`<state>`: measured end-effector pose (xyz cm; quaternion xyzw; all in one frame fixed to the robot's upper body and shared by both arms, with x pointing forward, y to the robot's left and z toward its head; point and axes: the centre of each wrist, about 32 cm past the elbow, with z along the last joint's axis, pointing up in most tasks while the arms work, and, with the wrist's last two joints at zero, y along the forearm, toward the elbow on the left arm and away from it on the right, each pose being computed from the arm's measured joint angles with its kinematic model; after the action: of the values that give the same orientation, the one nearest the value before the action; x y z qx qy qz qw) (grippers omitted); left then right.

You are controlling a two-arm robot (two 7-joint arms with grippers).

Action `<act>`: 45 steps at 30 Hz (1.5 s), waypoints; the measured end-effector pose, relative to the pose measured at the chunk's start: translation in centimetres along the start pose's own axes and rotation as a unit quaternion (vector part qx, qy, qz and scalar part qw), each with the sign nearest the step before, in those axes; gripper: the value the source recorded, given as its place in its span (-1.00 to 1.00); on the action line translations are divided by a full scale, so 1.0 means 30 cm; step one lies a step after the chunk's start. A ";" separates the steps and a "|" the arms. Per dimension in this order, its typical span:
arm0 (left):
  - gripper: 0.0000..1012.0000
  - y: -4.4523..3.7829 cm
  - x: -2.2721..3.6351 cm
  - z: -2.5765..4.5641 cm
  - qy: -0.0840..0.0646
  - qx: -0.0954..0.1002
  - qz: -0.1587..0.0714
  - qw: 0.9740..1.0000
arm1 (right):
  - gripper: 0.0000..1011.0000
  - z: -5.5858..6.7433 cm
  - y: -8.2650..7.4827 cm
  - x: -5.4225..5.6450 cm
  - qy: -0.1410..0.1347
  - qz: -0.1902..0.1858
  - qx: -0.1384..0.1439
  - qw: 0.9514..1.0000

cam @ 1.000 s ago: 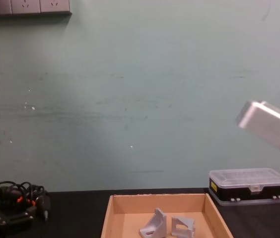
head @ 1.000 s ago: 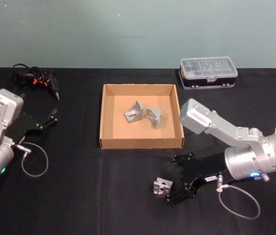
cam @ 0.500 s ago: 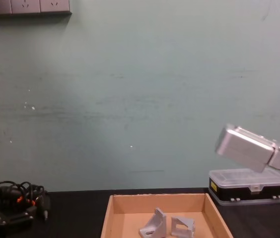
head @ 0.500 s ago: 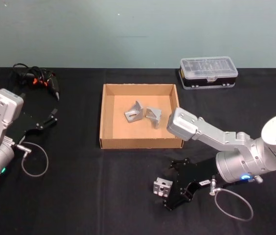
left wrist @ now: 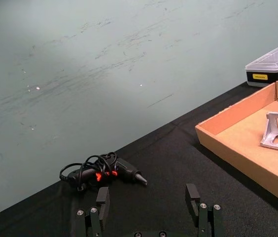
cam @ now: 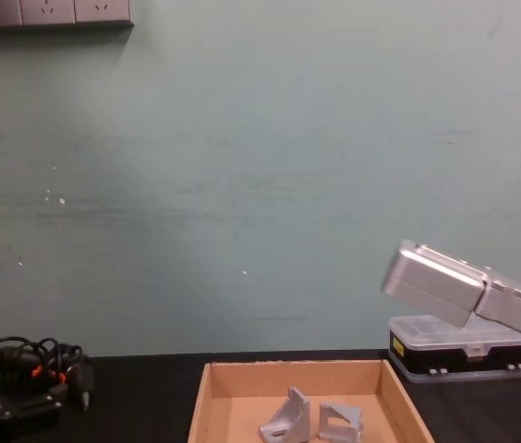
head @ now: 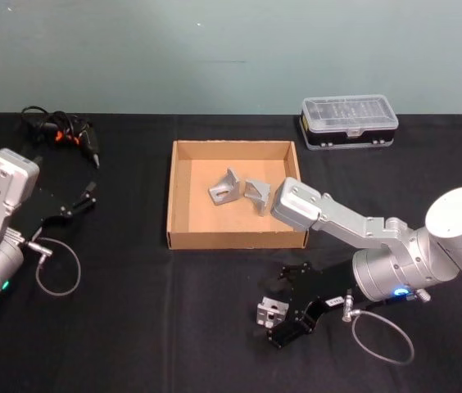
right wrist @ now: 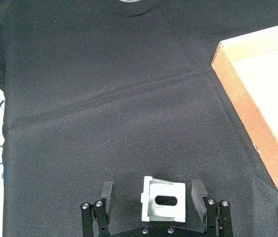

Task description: Use one hand to pick up the angle iron from the table and place it into the box.

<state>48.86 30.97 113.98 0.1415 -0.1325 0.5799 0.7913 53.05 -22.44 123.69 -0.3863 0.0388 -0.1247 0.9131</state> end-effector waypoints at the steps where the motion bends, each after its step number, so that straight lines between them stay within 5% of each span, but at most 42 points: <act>1: 1.00 0.000 0.000 0.000 0.000 0.000 0.000 1.000 | 0.99 0.000 0.000 0.000 0.000 0.000 0.000 1.000; 10: 1.00 0.000 0.000 0.000 0.000 0.000 0.000 1.000 | 0.91 0.000 -0.002 -0.001 0.000 0.000 0.000 1.000; 36: 1.00 0.000 0.000 0.000 0.000 0.000 0.000 1.000 | -0.70 0.001 -0.004 -0.002 -0.001 0.000 0.001 1.000; 45: 1.00 0.000 0.000 0.000 0.000 0.000 0.000 1.000 | -0.87 0.001 -0.004 -0.002 -0.001 0.000 0.001 1.000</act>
<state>48.86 30.97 113.98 0.1415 -0.1324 0.5799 0.7913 52.98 -22.50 123.80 -0.3853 0.0373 -0.1245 0.9136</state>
